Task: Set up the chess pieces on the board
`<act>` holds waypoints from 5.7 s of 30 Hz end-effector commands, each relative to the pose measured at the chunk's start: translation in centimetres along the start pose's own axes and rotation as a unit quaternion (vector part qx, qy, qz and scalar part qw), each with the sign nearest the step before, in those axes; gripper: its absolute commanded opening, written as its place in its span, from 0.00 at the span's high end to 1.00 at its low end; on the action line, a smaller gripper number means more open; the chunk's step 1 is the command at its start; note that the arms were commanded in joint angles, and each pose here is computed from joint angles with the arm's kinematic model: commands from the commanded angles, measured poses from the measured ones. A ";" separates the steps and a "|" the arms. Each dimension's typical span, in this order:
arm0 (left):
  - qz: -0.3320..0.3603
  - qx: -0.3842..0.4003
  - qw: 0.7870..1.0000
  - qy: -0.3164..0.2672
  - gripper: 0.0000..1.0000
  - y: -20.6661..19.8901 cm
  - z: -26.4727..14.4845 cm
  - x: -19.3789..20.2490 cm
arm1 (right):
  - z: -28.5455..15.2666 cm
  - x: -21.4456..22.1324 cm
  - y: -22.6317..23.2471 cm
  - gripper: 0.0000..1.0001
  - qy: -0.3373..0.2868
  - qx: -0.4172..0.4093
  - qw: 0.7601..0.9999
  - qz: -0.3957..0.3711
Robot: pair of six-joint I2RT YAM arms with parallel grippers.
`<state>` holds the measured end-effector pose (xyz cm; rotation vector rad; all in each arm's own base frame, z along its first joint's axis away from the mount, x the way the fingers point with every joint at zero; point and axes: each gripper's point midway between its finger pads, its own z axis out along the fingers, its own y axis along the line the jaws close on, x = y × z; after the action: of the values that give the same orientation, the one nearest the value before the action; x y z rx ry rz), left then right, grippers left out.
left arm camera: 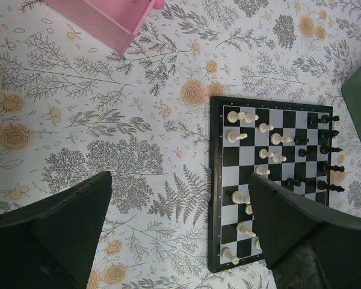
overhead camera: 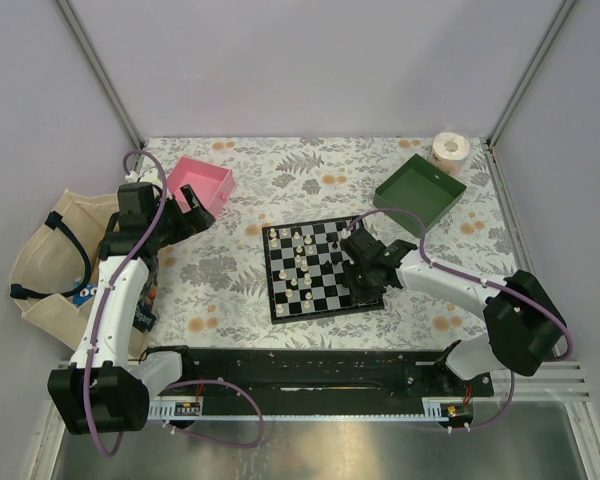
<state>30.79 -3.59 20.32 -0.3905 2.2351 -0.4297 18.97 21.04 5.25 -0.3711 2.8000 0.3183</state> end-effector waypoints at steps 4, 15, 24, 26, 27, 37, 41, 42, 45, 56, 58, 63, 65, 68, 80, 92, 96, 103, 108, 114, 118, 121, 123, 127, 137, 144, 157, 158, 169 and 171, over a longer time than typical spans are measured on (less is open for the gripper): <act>0.006 0.014 1.000 -0.020 0.01 -0.6 -0.2 -1.3 | 0.0 -1.6 0.6 0.66 -0.021 0.002 1.000 -0.006; 0.006 0.014 1.000 -0.019 0.01 -0.6 -0.2 -1.2 | 0.5 -2.1 0.6 0.71 -0.024 0.007 1.000 -0.007; 0.006 0.014 1.000 -0.019 0.01 -0.6 -0.2 -1.2 | 0.7 -2.4 0.1 0.76 -0.028 0.023 0.999 -0.005; 0.006 0.014 1.000 -0.020 0.01 -0.6 -0.2 -1.3 | 0.7 -2.4 0.0 0.80 -0.031 0.029 0.999 -0.004; 0.007 0.014 1.000 -0.019 0.01 -0.6 -0.2 -1.2 | 0.6 -2.5 -0.1 0.81 -0.032 0.029 0.999 -0.004; 0.006 0.015 1.000 -0.018 0.01 -0.6 -0.2 -1.2 | 0.4 -2.6 -0.5 0.84 -0.038 0.039 0.999 0.002; 0.006 0.015 1.000 -0.017 0.01 -0.6 -0.2 -1.1 | 0.5 -2.6 -0.8 0.84 -0.040 0.049 0.998 0.004; 0.006 0.015 1.000 -0.018 0.01 -0.6 -0.2 -1.2 | 0.4 -2.7 -0.9 0.84 -0.044 0.052 0.998 0.007; 0.005 0.015 1.000 -0.017 0.01 -0.6 -0.2 -1.1 | 0.2 -2.8 -0.8 0.84 -0.048 0.049 0.998 0.008; 0.005 0.017 1.000 -0.016 0.01 -0.7 -0.1 -1.1 | 0.6 -2.4 -0.7 0.74 -0.040 0.047 0.998 0.010; 0.006 0.017 1.000 -0.015 0.01 -0.7 -0.1 -1.1 | 0.4 -2.6 -0.6 0.67 -0.043 0.043 0.998 0.011; 0.005 0.017 1.000 -0.016 0.01 -0.7 -0.1 -1.2 | -0.5 -3.8 0.0 0.62 -0.062 0.032 0.998 0.002; 0.006 0.018 1.000 -0.016 0.01 -0.7 -0.1 -1.1 | -1.1 -4.6 0.5 0.61 -0.071 0.023 0.997 -0.005; 0.005 0.018 1.000 -0.016 0.01 -0.7 -0.1 -1.1 | -2.1 -5.5 1.1 0.58 -0.086 0.013 0.996 -0.009; 0.007 0.021 1.000 -0.016 0.01 -0.8 -0.2 -1.2 | -1.3 -7.8 0.6 0.53 -0.099 0.050 0.994 -0.022; 0.007 0.019 1.000 -0.017 0.01 -0.7 -0.2 -1.2 | 0.4 -7.9 0.7 0.57 -0.081 0.040 0.996 -0.019; 0.007 0.019 1.000 -0.015 0.01 -0.8 -0.1 -1.1 | 0.7 -7.8 0.6 0.61 -0.075 0.038 0.996 -0.019; 0.007 0.019 1.000 -0.014 0.01 -0.7 -0.1 -1.1 | 0.9 -7.6 0.8 0.68 -0.067 0.032 0.997 -0.022; 0.008 0.020 1.000 -0.014 0.01 -0.8 -0.1 -1.1 | 0.5 -7.9 0.8 0.80 -0.071 0.032 0.997 -0.025; 0.008 0.019 1.000 -0.015 0.01 -0.8 -0.2 -1.1 | -2.6 -9.6 0.0 0.82 -0.123 0.043 0.991 -0.014; 0.007 0.021 1.000 -0.016 0.01 -0.8 -0.1 -1.2 | -5.8 -11.5 -0.7 0.82 -0.172 0.041 0.984 0.003; 0.008 0.021 1.000 -0.015 0.01 -0.8 -0.2 -1.1 | -7.5 -12.5 -1.5 0.82 -0.196 0.041 0.980 0.016; 0.007 0.021 1.000 -0.016 0.01 -0.8 -0.2 -1.1 | -8.4 -12.8 -2.1 0.82 -0.205 0.045 0.977 0.022; 0.008 0.021 1.000 -0.017 0.01 -0.8 -0.3 -1.2 | -8.9 -12.7 -3.1 0.82 -0.206 0.053 0.977 0.030; 0.007 0.020 1.000 -0.016 0.01 -0.7 -0.2 -1.2 | -5.6 -9.6 -4.3 0.83 -0.145 0.058 0.987 0.047; 0.007 0.021 1.000 -0.014 0.01 -0.8 -0.1 -1.1 | -3.6 -8.1 -4.5 0.83 -0.116 0.061 0.990 0.055; 0.007 0.020 1.000 -0.013 0.01 -0.8 -0.1 -1.0 | -1.0 -8.2 -4.5 0.83 -0.099 0.065 0.991 0.056; 0.007 0.022 1.000 -0.014 0.01 -0.8 -0.2 -1.1 | -0.9 -8.2 -4.6 0.83 -0.098 0.067 0.991 0.055; 0.007 0.022 1.000 -0.014 0.01 -0.8 -0.1 -1.1 | -0.1 -7.7 -5.1 0.82 -0.087 0.081 0.991 0.059; 0.008 0.021 1.000 -0.014 0.01 -0.8 -0.1 -1.1 | -0.1 -7.7 -5.4 0.82 -0.088 0.088 0.990 0.060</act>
<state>30.81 -3.77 20.19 -0.3864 2.2420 -0.4427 26.86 17.94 6.74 -0.1661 2.6798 0.1456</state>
